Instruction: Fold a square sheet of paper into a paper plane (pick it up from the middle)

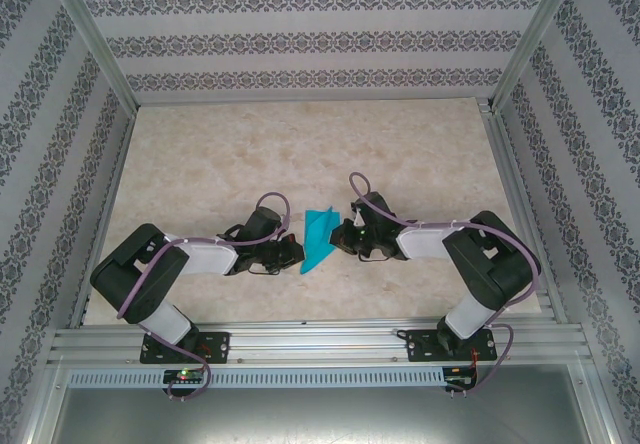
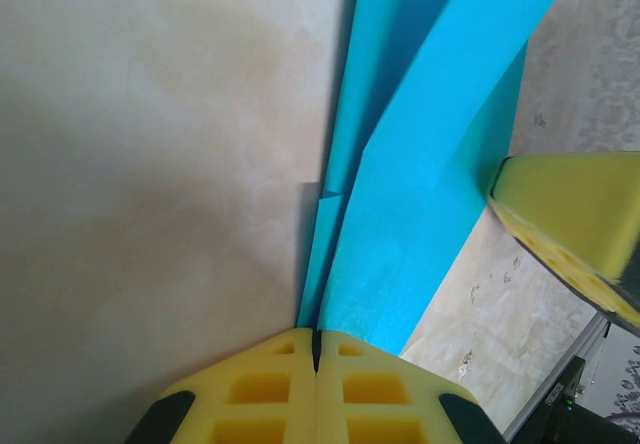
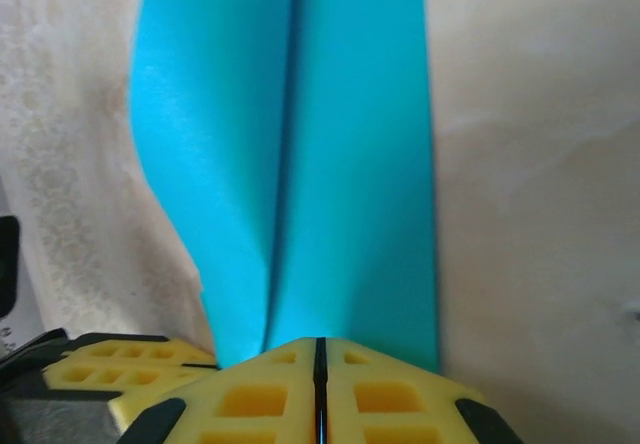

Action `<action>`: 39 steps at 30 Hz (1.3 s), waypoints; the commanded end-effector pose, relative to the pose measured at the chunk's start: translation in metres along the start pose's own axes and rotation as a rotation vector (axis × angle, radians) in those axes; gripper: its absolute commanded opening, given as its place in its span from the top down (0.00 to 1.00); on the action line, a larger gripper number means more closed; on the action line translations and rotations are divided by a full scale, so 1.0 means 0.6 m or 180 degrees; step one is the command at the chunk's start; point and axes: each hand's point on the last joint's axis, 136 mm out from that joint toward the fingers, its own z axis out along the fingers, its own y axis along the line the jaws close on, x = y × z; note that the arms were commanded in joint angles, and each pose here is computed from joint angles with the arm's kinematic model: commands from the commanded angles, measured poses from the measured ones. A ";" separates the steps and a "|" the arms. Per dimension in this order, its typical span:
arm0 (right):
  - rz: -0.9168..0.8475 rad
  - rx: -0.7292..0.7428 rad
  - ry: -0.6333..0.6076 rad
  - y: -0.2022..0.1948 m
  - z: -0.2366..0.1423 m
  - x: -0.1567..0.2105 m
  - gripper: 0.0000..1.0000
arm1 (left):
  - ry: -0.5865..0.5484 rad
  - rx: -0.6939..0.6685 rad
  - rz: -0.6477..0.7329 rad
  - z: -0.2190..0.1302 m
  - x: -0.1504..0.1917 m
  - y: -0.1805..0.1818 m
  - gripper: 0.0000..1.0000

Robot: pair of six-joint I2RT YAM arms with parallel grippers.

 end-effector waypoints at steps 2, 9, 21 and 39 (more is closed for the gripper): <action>0.0165 0.0274 0.0027 -0.040 0.013 0.017 0.92 | -0.0086 -0.0183 -0.0079 -0.002 0.005 0.028 1.00; 0.0275 0.0435 -0.0071 -0.055 0.015 0.026 0.93 | -0.0104 -0.0158 -0.0060 -0.004 0.003 0.023 1.00; 0.0284 0.0448 -0.0094 -0.051 0.019 0.032 0.93 | -0.0133 -0.0183 0.0062 -0.012 0.000 0.018 1.00; 0.0240 0.0422 -0.0060 -0.036 0.022 0.026 0.90 | -0.0049 -0.0313 0.0001 -0.004 0.005 0.032 1.00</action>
